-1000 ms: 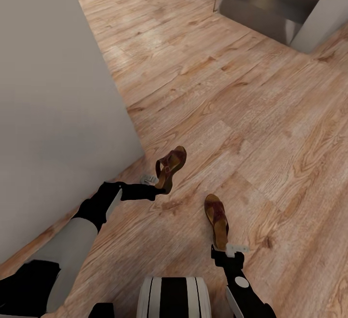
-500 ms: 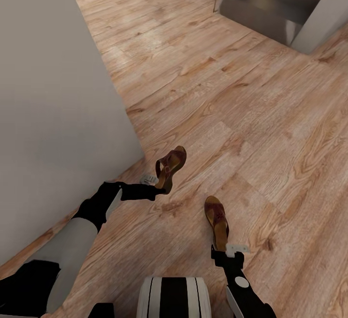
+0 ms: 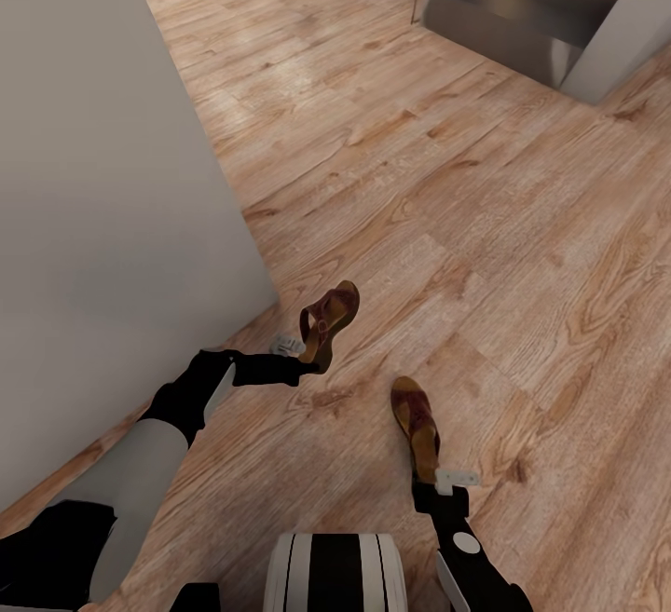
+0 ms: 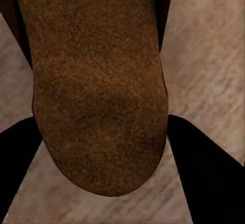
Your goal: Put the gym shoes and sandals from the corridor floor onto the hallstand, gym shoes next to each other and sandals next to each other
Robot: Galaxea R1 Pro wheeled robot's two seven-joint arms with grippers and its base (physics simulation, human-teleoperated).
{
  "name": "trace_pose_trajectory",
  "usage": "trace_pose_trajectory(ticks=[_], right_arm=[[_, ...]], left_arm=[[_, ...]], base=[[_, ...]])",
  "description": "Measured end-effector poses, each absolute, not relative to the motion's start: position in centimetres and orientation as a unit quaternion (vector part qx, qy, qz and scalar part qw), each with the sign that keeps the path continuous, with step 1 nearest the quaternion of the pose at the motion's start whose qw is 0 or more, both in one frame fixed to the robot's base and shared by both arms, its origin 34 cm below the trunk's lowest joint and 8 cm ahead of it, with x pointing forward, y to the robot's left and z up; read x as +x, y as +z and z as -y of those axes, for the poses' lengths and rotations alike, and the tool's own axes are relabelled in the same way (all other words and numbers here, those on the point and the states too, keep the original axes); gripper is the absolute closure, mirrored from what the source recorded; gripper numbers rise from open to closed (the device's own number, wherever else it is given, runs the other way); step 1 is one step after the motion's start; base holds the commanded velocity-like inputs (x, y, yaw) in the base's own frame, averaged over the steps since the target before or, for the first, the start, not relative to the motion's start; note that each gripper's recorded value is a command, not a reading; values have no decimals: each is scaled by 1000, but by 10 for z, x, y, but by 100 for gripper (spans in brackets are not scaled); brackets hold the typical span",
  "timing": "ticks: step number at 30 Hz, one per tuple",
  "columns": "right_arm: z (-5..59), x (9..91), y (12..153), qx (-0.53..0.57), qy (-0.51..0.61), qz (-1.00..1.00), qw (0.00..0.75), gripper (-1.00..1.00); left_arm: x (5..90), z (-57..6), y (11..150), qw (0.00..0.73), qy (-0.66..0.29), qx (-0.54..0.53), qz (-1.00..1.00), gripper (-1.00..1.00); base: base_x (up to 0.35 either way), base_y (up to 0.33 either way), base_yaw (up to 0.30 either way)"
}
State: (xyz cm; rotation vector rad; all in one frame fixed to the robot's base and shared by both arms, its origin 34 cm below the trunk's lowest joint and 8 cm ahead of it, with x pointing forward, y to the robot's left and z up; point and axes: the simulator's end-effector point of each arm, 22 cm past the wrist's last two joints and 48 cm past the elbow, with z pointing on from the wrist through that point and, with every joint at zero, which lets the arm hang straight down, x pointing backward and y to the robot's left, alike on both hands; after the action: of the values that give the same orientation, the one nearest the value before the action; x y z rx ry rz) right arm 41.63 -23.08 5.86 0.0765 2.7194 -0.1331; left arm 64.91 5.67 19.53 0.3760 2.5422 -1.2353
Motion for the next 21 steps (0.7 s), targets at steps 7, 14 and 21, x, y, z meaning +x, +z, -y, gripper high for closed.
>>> trace_pose_trajectory(ticks=[7, 14, 21], right_arm=[[231, 416, 59, 26, -49, -977, 208, 100], [230, 424, 65, 26, -46, -975, 216, 100], [230, 436, 75, 27, -45, -972, 230, 100]], left_arm=[[650, -58, 195, 145, -428, 131, -882, 100], [655, -59, 205, 153, -427, 133, -881, 100], [663, -60, 222, 165, -424, 138, -880, 100]], base=[[0, 0, 0], [0, 0, 0], [0, 0, 0]])
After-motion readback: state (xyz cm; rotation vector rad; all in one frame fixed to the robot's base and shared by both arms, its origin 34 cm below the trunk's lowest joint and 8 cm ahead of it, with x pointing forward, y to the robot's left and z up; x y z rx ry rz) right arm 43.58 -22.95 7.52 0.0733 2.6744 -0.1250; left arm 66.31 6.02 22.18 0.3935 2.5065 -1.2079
